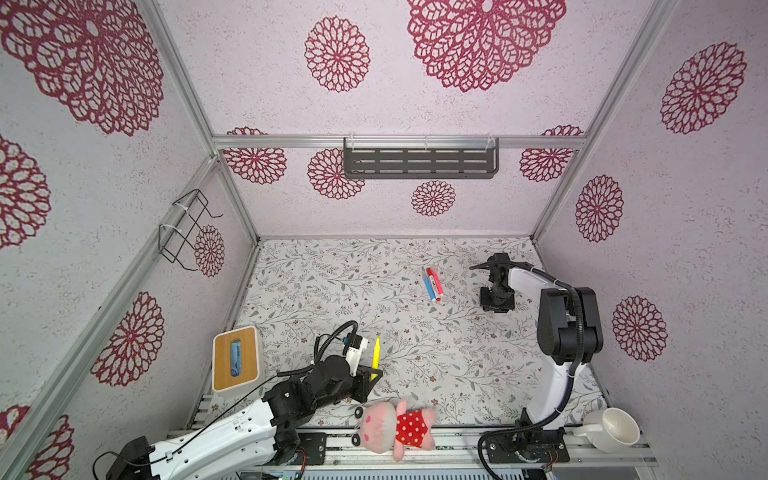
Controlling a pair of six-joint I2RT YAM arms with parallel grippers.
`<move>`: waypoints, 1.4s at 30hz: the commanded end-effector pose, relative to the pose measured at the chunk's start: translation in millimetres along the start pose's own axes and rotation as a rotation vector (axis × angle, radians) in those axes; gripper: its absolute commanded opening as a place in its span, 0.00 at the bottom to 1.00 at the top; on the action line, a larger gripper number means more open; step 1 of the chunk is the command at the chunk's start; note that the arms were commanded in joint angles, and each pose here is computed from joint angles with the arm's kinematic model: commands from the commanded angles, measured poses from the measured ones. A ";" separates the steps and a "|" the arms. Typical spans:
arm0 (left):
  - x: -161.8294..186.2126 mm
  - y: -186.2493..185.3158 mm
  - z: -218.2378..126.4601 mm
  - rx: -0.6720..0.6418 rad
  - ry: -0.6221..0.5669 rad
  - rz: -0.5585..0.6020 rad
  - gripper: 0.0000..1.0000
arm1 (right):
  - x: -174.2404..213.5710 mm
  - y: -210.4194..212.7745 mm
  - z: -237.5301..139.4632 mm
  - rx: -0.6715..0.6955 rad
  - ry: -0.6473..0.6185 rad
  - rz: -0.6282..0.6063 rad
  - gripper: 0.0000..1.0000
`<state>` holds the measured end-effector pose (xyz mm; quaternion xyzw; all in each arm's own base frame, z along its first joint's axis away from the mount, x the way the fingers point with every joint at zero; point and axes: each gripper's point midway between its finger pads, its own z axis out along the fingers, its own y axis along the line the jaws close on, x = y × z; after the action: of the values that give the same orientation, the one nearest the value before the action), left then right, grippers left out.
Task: Insert the pens into the pen caps
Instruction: 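Lower the right gripper and grasp the clear cap, then carry the clear cap with the right gripper over the yellow highlighter tip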
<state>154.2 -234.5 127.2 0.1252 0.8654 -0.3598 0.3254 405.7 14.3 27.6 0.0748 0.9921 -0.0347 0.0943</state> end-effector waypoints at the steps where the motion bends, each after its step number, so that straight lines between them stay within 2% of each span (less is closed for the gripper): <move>1: -5.3 -5.7 0.3 0.014 -0.025 -0.005 0.00 | -3.2 -1.9 0.0 -0.002 0.010 -0.017 0.34; 9: -3.9 -6.5 0.5 0.016 -0.023 -0.001 0.00 | 4.0 -1.2 11.3 -0.002 0.034 -0.026 0.28; 16: -6.8 -9.9 -0.7 0.024 -0.030 0.006 0.00 | 12.8 -0.4 14.4 -0.009 0.044 -0.025 0.09; 21: -9.0 -12.1 -1.0 0.027 -0.033 0.013 0.00 | 10.0 4.5 -7.0 -0.025 -0.006 -0.028 0.00; 25: -11.6 -18.4 -1.3 0.046 -0.032 0.030 0.00 | 2.3 16.2 -40.4 -0.057 -0.087 -0.047 0.00; 30: -17.1 -30.2 -0.5 0.081 -0.042 0.058 0.00 | -6.3 52.0 -105.5 -0.196 -0.241 -0.099 0.00; 34: -19.4 -38.1 2.8 0.099 -0.042 0.077 0.00 | -8.8 71.7 -158.3 -0.251 -0.371 -0.126 0.00; 42: -35.9 -62.0 11.7 0.152 -0.065 0.124 0.00 | 12.1 130.5 -260.2 -0.513 -0.562 -0.213 0.00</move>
<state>156.8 -269.3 148.6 0.1740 0.8447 -0.3762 0.3386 376.8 144.1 234.7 -0.0580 0.9297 0.1292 0.3399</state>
